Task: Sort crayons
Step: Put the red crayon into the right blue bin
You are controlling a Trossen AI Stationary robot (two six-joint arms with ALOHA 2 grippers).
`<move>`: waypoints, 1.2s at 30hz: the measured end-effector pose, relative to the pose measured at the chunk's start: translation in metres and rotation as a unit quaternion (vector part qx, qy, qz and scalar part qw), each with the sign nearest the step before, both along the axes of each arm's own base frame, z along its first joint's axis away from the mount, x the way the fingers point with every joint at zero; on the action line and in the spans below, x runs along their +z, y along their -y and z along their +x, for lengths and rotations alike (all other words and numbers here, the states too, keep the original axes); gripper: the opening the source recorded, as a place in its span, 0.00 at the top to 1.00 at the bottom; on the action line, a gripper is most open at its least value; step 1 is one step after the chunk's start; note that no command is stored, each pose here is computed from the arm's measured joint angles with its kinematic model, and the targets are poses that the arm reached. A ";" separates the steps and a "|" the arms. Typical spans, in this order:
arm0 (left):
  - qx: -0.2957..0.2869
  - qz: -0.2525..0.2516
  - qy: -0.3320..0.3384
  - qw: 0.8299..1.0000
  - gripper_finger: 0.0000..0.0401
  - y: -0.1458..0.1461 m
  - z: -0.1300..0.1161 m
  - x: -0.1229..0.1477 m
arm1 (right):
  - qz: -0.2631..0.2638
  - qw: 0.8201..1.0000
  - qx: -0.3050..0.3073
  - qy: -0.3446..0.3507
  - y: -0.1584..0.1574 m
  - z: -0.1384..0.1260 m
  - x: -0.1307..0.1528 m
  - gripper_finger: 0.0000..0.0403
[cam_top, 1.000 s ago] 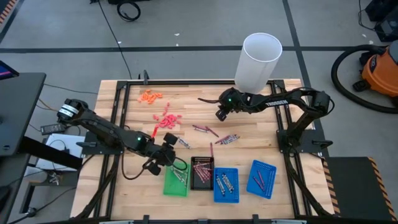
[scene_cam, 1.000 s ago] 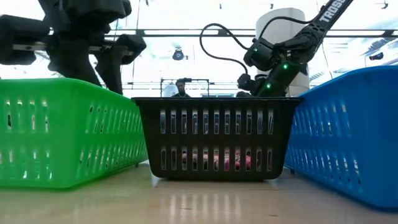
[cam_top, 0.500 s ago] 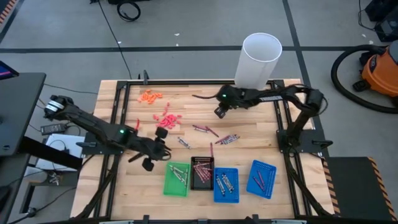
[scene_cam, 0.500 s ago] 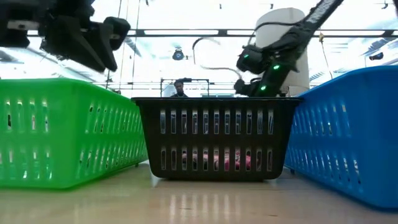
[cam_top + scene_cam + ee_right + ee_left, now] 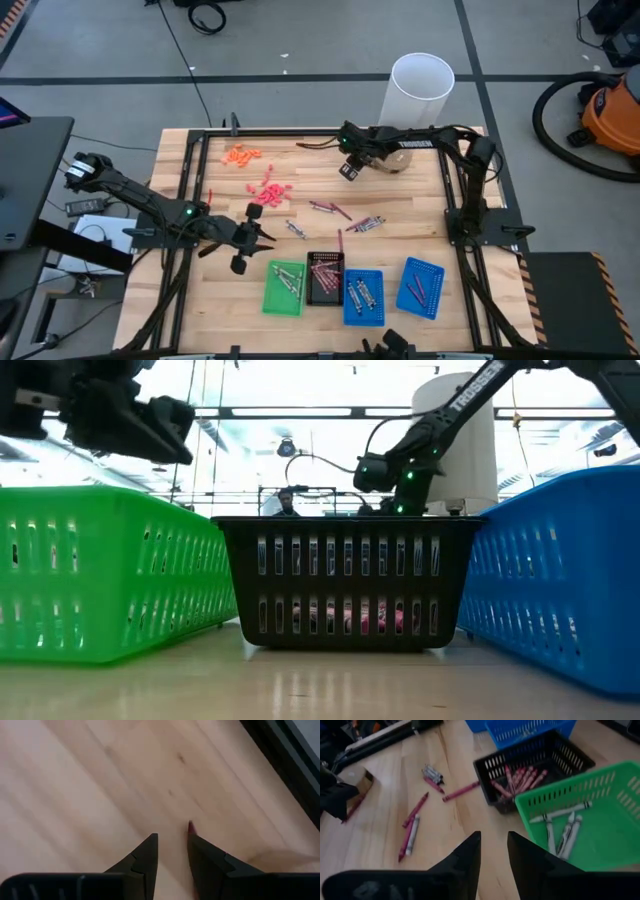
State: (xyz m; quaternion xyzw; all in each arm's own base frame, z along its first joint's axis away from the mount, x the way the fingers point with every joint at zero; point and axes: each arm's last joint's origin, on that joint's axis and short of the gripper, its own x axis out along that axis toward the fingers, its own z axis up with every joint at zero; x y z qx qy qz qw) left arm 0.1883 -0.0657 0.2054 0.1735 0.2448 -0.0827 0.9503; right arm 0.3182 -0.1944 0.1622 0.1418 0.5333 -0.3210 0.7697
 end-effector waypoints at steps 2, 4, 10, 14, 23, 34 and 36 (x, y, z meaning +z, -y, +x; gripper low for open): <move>0.002 -0.006 0.000 1.000 0.74 0.000 -0.002 -0.004 | 0.007 1.000 -0.007 -0.008 0.006 -0.002 -0.003 0.72; 0.005 -0.010 -0.001 1.000 0.74 -0.001 -0.002 -0.006 | 0.012 1.000 -0.011 -0.003 0.011 -0.003 -0.004 0.72; 0.009 -0.014 -0.006 1.000 0.74 -0.001 -0.003 -0.009 | 0.025 0.999 -0.018 -0.008 0.019 -0.010 -0.006 0.72; 0.009 -0.016 -0.005 1.000 0.74 -0.001 -0.003 -0.009 | 0.049 0.998 -0.021 -0.016 0.023 -0.015 -0.012 0.72; 0.011 -0.016 -0.007 1.000 0.74 -0.001 -0.003 -0.010 | 0.061 0.998 0.009 -0.014 0.015 -0.008 -0.017 0.72; 0.012 -0.018 -0.009 1.000 0.74 -0.001 -0.003 -0.010 | 0.095 0.994 0.057 -0.002 -0.005 0.004 -0.018 0.83; 0.012 -0.018 -0.009 1.000 0.74 -0.001 -0.003 -0.010 | 0.092 0.994 0.062 -0.006 -0.008 0.005 -0.018 0.86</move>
